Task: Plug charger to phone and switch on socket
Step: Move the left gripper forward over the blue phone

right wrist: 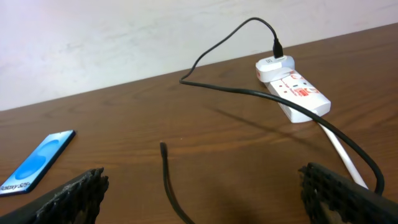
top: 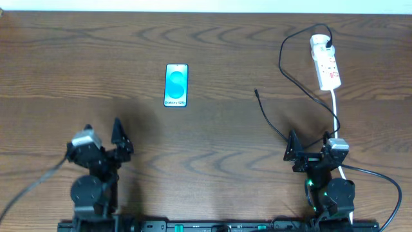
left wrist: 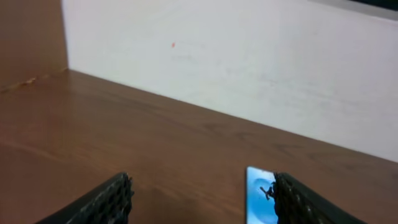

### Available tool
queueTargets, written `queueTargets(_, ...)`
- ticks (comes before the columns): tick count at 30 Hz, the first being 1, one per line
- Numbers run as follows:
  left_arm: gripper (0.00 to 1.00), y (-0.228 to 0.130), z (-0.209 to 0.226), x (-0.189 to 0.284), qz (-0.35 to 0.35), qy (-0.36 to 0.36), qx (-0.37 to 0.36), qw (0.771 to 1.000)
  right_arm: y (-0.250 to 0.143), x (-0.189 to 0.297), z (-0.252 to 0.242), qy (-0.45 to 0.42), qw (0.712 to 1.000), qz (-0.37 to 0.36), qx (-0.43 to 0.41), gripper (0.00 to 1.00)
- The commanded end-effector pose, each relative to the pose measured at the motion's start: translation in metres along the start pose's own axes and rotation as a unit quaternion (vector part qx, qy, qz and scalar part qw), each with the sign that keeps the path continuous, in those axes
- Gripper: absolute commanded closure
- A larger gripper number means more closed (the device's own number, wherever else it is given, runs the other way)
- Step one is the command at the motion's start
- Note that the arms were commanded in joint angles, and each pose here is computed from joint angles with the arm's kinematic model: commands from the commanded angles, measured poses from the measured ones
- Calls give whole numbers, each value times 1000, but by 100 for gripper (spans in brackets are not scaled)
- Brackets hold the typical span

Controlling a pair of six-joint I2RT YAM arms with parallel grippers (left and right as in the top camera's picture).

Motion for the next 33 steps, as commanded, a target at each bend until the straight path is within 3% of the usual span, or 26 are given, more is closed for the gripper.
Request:
queueTargets(1, 27, 19, -21, -19, 43, -29, -14, 999, 0, 0, 0, -3, 1000, -1, 7, 1)
queueTargets(9, 27, 48, -66, -108, 166, -71, -11, 983, 0, 0, 0, -3, 1000, -1, 7, 1)
queueTargets(16, 27, 47, -70, -148, 276, -42, -45, 959, 0, 0, 0, -3, 1000, -1, 7, 1)
queueTargets(25, 27, 45, -69, -155, 281, -38, -45, 958, 0, 0, 0, -3, 1000, -1, 6, 1)
queueTargets(26, 2, 45, -70, -155, 280, -39, -45, 958, 0, 0, 0, -3, 1000, -1, 7, 1)
queueTargets(33, 2, 48, -71, -157, 273, -43, -52, 960, 0, 0, 0, -3, 1000, -1, 7, 1)
Point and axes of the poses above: each gripper's point midway between its finger pads, its own x axis back along the fingers, its own z axis along the line the jaws close on, y = z × x, the point moved 3 cm from there along x, back along the fingers, and after that the axes turned 6 degrees about x, right-handed, at the moved point
